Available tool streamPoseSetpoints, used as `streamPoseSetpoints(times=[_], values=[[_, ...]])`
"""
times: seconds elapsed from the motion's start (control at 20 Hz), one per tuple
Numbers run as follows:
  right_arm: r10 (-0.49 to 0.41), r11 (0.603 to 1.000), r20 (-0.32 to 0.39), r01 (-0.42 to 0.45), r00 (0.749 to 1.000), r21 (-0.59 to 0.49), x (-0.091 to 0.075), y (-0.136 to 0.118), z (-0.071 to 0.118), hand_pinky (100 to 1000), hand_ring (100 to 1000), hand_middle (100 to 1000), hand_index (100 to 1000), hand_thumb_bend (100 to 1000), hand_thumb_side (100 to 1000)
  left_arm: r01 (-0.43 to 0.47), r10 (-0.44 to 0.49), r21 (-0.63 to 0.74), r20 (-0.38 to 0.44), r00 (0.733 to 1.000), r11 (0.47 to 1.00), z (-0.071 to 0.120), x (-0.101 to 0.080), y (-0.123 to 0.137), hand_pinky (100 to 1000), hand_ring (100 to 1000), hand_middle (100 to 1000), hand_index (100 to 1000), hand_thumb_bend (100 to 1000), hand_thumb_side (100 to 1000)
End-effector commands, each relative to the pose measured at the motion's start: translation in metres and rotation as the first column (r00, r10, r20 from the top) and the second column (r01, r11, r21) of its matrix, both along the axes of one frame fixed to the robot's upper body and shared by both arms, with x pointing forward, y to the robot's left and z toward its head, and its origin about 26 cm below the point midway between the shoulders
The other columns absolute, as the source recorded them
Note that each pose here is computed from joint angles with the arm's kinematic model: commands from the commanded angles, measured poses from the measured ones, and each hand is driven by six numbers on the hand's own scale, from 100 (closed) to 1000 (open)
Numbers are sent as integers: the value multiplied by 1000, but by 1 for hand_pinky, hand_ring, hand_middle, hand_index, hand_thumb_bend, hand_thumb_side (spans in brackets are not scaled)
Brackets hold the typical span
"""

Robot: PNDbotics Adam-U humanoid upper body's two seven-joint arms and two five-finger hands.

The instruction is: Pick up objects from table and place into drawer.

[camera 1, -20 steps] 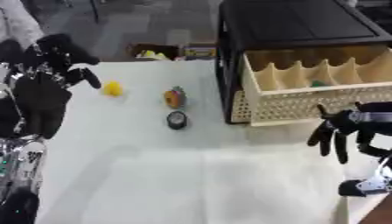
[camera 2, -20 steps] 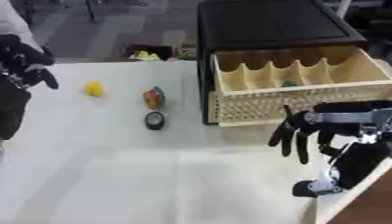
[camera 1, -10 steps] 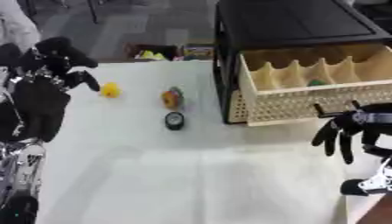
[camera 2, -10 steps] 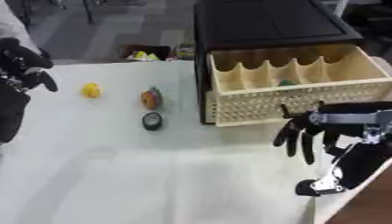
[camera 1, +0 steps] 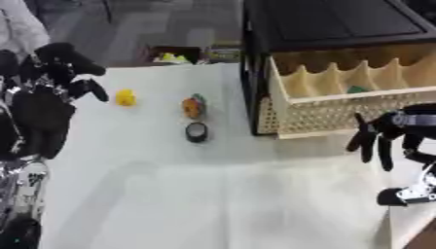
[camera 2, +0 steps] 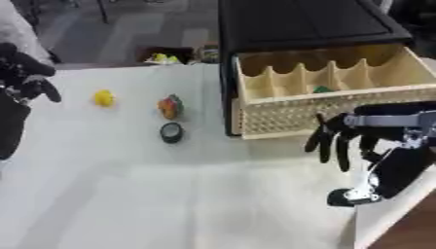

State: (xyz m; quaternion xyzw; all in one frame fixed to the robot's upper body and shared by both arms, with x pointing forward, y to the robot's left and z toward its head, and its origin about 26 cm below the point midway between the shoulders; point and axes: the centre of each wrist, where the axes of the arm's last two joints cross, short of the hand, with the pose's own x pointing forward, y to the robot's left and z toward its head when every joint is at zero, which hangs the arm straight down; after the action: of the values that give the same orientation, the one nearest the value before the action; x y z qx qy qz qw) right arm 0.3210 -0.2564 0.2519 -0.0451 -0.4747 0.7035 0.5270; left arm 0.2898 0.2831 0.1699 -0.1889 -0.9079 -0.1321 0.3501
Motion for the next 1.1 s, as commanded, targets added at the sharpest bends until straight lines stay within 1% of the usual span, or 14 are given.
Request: streamPoseSetpoints(times=[0.05,0.3,0.65,1.0,1.1], values=[[-26,999,-22,25,999,-33,3,0,8,126,551,624,823,479,194,-8,7,15,28,1000,1000,5,-1,1,487,671,615,777,100,1000],[-27,999,-16,26,1000,-39,7,2,8,124,550,623,823,474,193,-11,10,21,35,999,1000,5,-1,0,486,670,614,777,100,1000],[-40,999,-4,40,999,-36,13,5,10,114,549,622,821,517,186,-12,11,22,38,999,1000,4,-1,0,486,670,614,777,100,1000],[-44,998,15,45,999,-35,20,9,12,113,554,625,822,546,195,-12,12,23,34,999,1000,3,-1,-1,486,669,614,777,100,1000],[-41,998,26,42,999,-36,21,10,13,126,560,631,824,551,208,-13,12,23,32,999,1000,3,-1,-1,486,669,614,777,100,1000]])
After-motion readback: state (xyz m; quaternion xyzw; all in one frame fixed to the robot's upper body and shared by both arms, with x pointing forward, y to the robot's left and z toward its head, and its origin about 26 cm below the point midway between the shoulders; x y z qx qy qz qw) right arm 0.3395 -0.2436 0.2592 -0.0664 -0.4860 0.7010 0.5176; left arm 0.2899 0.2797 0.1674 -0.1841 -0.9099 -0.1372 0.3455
